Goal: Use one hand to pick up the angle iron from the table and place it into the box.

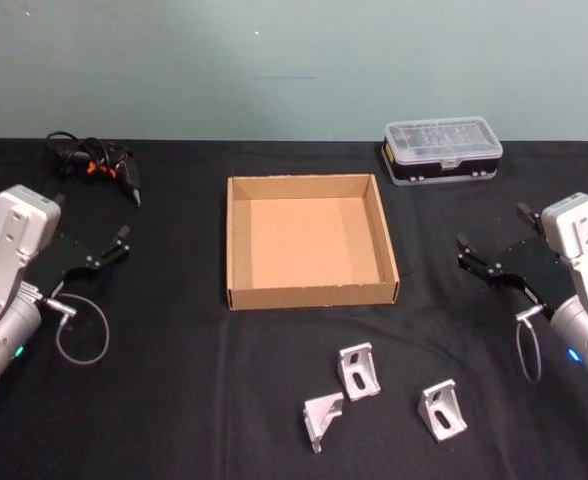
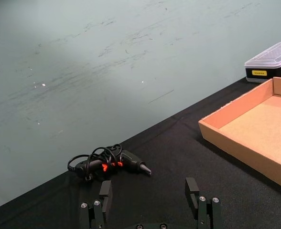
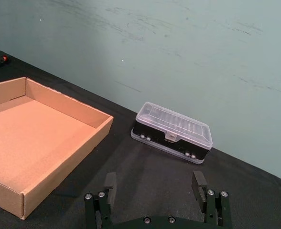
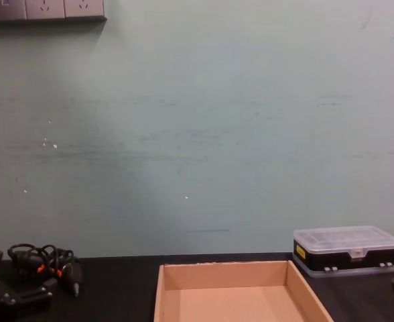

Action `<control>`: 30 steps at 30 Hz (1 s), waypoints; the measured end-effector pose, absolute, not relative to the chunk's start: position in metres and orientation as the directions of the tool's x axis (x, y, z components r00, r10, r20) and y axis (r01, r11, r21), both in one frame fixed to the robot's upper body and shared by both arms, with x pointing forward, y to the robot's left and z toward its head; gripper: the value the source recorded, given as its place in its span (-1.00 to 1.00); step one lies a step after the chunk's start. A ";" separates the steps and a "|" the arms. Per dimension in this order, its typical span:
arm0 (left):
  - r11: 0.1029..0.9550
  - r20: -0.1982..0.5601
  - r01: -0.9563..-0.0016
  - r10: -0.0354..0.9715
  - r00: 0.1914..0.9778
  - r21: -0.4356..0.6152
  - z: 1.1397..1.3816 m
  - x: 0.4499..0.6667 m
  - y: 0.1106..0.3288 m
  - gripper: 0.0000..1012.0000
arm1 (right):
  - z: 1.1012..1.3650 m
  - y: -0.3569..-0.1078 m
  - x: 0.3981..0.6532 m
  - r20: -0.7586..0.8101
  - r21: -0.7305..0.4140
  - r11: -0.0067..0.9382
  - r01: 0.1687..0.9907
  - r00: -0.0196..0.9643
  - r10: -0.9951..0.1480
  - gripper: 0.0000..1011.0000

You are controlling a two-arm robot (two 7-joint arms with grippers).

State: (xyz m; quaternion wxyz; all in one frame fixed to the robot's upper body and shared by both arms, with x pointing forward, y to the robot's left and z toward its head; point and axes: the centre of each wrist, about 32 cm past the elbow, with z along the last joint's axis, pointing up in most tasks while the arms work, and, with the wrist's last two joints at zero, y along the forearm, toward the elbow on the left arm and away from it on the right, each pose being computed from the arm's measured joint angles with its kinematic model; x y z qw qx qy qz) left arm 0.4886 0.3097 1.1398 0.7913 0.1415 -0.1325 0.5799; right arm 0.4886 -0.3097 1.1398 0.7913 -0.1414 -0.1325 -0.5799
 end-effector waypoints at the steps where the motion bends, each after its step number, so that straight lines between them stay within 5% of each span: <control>1: 0.287 0.374 -0.955 0.880 0.292 0.070 1.140 0.489 0.310 0.98 | 1.140 -0.310 0.489 0.374 -0.070 0.287 0.955 0.292 -0.880 0.98; 30: 0.287 0.374 -0.955 0.880 0.292 0.070 1.140 0.489 0.310 0.98 | 1.140 -0.310 0.489 0.374 -0.070 0.287 0.955 0.292 -0.880 0.98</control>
